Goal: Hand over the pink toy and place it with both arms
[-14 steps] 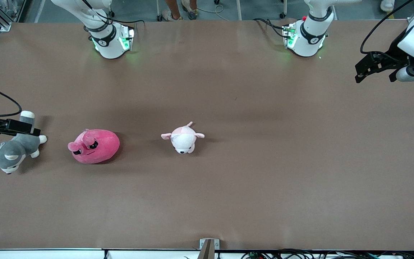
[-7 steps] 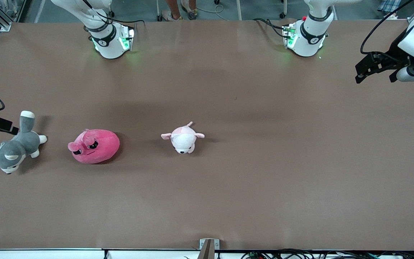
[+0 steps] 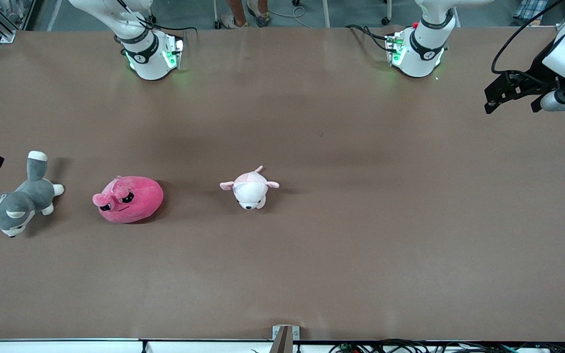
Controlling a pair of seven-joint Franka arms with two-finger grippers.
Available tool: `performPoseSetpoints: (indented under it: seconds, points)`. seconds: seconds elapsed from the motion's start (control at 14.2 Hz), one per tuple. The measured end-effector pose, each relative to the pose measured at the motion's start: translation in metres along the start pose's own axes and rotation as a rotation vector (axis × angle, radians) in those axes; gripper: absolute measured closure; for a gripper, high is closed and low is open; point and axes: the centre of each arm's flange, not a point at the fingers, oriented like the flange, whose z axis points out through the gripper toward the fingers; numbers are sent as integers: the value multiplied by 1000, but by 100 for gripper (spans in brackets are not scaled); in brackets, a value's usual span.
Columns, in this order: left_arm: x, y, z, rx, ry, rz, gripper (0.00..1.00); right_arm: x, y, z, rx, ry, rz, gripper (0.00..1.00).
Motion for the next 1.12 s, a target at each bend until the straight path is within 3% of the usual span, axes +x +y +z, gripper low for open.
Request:
performPoseSetpoints:
  seconds: [0.28,1.12]
  points:
    - [0,0,0,0,0,0,0,-4,3,0,4,54,4,0]
    - [1,-2,3,1,-6,-5,0,-52,0,7,17,42,-4,0]
